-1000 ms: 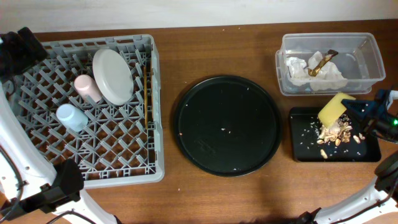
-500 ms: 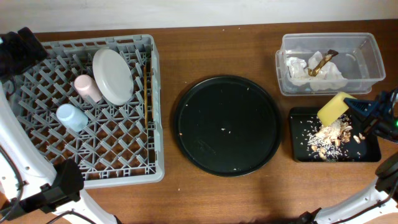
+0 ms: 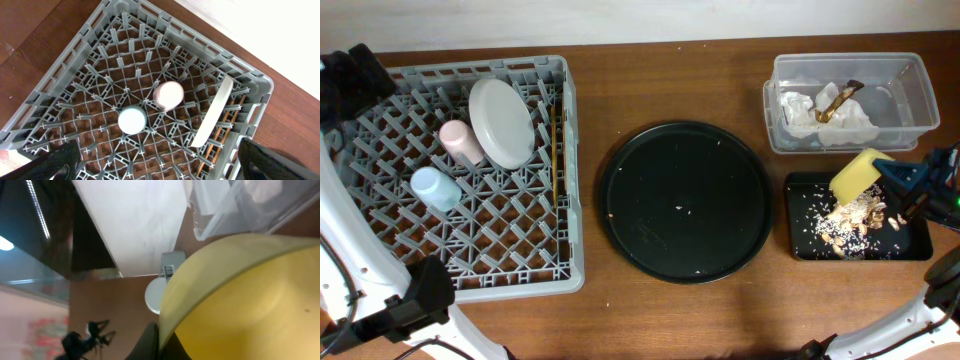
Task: Sort waste into correct bins and load items into the dishwasher rack
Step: 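Tip the yellow bowl over the black rectangular tray to dump scraps, then carry the empty bowl back and set it on the round tray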
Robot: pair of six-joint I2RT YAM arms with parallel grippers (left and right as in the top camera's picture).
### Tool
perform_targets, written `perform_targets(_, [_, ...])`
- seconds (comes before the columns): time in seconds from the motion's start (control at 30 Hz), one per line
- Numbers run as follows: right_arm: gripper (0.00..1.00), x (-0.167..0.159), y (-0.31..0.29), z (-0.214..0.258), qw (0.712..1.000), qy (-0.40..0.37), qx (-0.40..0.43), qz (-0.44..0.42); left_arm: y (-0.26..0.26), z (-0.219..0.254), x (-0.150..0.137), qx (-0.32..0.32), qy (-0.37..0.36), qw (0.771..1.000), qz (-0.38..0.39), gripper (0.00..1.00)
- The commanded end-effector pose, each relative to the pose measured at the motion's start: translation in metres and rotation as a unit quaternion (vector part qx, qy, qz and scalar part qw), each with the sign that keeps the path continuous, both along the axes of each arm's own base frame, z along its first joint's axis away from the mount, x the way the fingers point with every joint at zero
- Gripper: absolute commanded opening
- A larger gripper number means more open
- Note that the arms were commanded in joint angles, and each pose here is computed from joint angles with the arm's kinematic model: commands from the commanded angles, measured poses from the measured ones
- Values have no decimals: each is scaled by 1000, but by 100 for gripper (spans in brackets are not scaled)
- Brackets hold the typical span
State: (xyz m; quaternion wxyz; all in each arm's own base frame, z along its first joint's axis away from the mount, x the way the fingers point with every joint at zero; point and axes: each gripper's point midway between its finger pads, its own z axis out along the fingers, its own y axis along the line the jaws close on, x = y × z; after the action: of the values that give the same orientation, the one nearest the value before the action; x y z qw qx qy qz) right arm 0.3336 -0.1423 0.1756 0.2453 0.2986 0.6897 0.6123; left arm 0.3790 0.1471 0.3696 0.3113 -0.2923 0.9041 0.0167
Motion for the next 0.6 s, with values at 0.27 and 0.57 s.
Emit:
perform_targets(0.27, [4, -2, 0, 15, 999, -29, -14, -6, 1, 3, -2, 0, -5, 1000, 5, 99])
perform_targets(0.57, [4, -6, 55, 34, 994, -14, -63, 86, 1, 3, -2, 0, -5, 1000, 5, 99])
